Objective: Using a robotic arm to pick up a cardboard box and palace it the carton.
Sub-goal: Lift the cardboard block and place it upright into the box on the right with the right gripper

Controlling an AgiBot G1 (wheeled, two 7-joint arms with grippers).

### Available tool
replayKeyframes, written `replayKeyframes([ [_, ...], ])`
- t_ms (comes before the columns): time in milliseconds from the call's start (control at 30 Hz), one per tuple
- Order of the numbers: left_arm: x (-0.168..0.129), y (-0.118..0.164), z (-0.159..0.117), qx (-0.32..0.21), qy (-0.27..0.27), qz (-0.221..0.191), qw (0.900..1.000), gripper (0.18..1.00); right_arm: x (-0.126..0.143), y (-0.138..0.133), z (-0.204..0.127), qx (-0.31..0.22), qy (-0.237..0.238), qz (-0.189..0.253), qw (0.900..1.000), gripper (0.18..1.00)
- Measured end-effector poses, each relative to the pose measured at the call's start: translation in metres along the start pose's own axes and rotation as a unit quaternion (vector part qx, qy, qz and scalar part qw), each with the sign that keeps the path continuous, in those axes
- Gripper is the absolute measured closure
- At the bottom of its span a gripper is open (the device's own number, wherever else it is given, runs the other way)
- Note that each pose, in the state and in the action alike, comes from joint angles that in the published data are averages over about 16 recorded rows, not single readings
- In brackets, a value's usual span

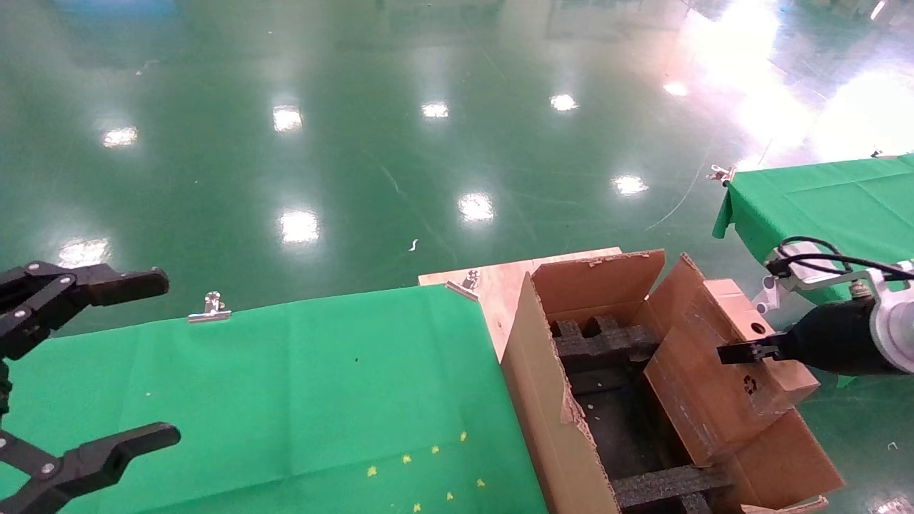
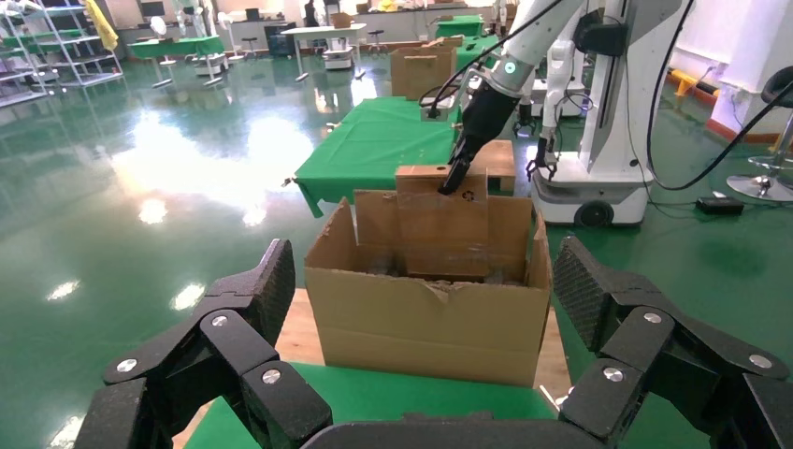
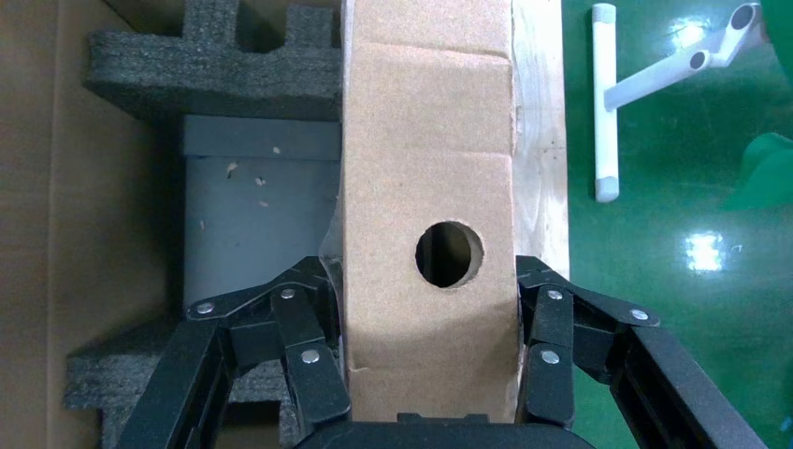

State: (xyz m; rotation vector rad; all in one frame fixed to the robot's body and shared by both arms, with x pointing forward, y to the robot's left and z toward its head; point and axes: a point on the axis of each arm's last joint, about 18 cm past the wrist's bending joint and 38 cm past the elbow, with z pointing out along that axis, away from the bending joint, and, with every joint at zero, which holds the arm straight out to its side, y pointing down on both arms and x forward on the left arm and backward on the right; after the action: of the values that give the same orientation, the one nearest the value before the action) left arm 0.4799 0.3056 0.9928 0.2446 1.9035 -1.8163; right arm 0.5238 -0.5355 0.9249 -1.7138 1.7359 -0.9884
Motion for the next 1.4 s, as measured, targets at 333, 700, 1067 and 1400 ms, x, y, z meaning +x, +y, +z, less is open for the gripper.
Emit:
replayKeyframes([
  [333, 0.0, 0.0, 0.0, 0.0, 0.0, 0.0, 1.0, 0.183, -0.005, 0.009, 0.023, 0.004, 0.012, 0.001, 1.0, 0.87],
  [700, 0.0, 0.0, 0.0, 0.0, 0.0, 0.0, 1.0, 0.183, -0.014, 0.019, 0.051, 0.013, 0.024, -0.005, 1.0, 0.871],
  [1067, 0.0, 0.0, 0.0, 0.0, 0.0, 0.0, 1.0, 0.183, -0.023, 0.029, 0.075, 0.018, 0.045, -0.009, 0.999, 0.874],
  [1400, 0.0, 0.0, 0.0, 0.0, 0.0, 0.0, 1.0, 0.183, -0.037, 0.032, 0.093, 0.02, 0.058, -0.012, 0.998, 0.881],
])
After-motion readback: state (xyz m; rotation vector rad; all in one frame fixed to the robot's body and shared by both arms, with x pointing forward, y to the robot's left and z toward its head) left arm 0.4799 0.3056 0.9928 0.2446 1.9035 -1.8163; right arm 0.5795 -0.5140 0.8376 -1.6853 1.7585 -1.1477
